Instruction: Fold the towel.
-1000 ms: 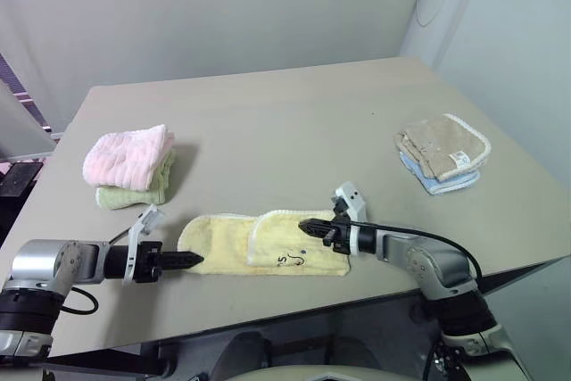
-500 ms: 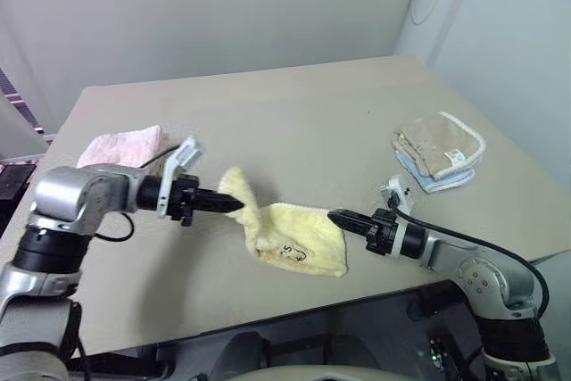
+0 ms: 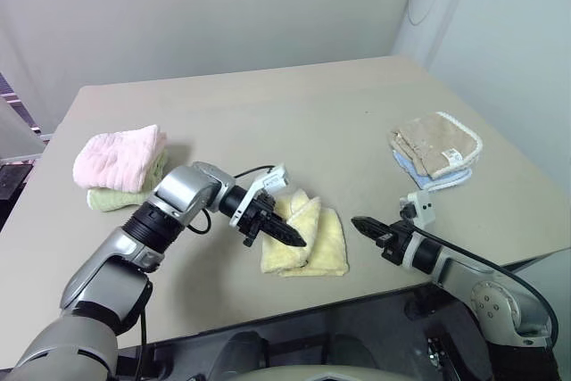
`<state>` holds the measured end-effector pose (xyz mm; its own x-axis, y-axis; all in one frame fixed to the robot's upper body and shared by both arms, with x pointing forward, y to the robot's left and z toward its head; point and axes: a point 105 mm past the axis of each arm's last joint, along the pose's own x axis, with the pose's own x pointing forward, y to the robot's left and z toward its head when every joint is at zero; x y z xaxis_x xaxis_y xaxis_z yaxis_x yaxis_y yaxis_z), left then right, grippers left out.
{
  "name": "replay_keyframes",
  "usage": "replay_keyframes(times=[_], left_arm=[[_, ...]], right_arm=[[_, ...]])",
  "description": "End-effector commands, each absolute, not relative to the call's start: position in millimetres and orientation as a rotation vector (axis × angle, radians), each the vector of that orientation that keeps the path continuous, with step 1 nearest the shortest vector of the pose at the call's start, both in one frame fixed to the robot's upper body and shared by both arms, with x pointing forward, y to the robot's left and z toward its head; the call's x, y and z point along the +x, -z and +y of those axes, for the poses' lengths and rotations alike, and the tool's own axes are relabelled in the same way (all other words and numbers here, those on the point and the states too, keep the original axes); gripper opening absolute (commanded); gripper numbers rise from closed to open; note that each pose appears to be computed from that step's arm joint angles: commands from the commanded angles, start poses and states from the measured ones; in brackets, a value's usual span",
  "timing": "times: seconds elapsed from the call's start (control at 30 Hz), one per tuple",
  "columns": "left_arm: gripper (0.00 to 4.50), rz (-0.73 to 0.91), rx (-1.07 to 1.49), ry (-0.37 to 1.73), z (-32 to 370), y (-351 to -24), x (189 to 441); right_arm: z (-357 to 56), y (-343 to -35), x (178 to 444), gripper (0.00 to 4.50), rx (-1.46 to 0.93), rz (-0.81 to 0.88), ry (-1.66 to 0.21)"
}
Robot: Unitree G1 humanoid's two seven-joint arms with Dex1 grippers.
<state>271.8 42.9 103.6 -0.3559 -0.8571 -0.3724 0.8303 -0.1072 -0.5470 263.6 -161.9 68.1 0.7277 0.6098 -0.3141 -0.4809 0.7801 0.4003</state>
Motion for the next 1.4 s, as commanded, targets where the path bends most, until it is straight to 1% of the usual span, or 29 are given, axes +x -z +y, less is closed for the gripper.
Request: replay_keyframes(times=[0.03,0.1,0.13,0.17,0.23,0.4,0.47,0.5,0.53,0.67,0.7,0.77,0.8,0.83,0.87,0.97,1.0,1.07,1.17,1.2,1.23,1.3,1.4], left_arm=[[0.01,0.805,-0.035,1.773,34,-101,273],[0.01,0.798,-0.024,1.796,33,-97,270],[0.58,0.787,-0.034,1.800,31,-97,270],[0.85,0.779,-0.043,1.802,30,-97,269],[1.52,0.755,-0.046,1.817,31,-100,268],[3.34,0.711,-0.055,1.813,36,-108,267],[4.08,0.650,-0.001,1.812,39,-109,265],[4.38,0.598,-0.027,1.806,38,-113,265],[4.48,0.579,-0.038,1.805,40,-117,264],[4.48,0.382,-0.031,1.726,45,-134,276],[4.48,0.358,-0.007,1.695,49,-135,281],[4.48,0.294,0.034,1.607,55,-139,295],[4.48,0.284,-0.008,1.564,58,-145,304],[4.09,0.268,-0.041,1.549,62,-150,307],[3.84,0.261,-0.049,1.536,65,-153,310],[2.85,0.251,-0.024,1.516,72,-151,314],[2.44,0.251,-0.022,1.507,73,-150,315],[1.68,0.253,0.004,1.511,74,-145,313],[0.64,0.262,0.014,1.556,72,-136,301],[0.20,0.262,0.008,1.553,70,-133,300],[0.05,0.265,0.003,1.550,68,-129,300],[0.05,0.287,0.008,1.546,65,-117,298],[0.05,0.357,0.026,1.567,60,-88,289]], right_arm=[[-170,-82,267,0.00,0.292,0.370,-0.557],[-171,-83,267,0.00,0.305,0.365,-0.545],[-172,-81,267,0.00,0.299,0.370,-0.541],[-172,-80,266,0.00,0.294,0.374,-0.538],[-173,-78,267,0.00,0.288,0.383,-0.531],[-172,-82,272,0.00,0.294,0.368,-0.539],[-175,-85,276,0.00,0.297,0.348,-0.530],[-177,-88,277,0.00,0.305,0.331,-0.524],[-179,-93,280,0.00,0.311,0.308,-0.517],[-174,-117,280,0.00,0.332,0.218,-0.570],[-168,-125,278,0.00,0.323,0.192,-0.611],[-156,-138,274,0.00,0.303,0.154,-0.687],[-150,-145,273,0.00,0.284,0.133,-0.720],[-144,-151,273,0.00,0.269,0.111,-0.752],[-138,-156,273,0.00,0.258,0.092,-0.783],[-121,-166,272,0.00,0.226,0.060,-0.867],[-114,-166,272,0.00,0.210,0.063,-0.896],[-103,-162,271,0.00,0.170,0.091,-0.953],[-89,-150,266,0.00,0.177,0.147,-1.032],[-85,-143,263,0.00,0.182,0.179,-1.064],[-82,-135,261,0.00,0.187,0.210,-1.084],[-79,-120,260,0.00,0.195,0.258,-1.088],[-81,-97,264,0.00,0.257,0.318,-1.054]])
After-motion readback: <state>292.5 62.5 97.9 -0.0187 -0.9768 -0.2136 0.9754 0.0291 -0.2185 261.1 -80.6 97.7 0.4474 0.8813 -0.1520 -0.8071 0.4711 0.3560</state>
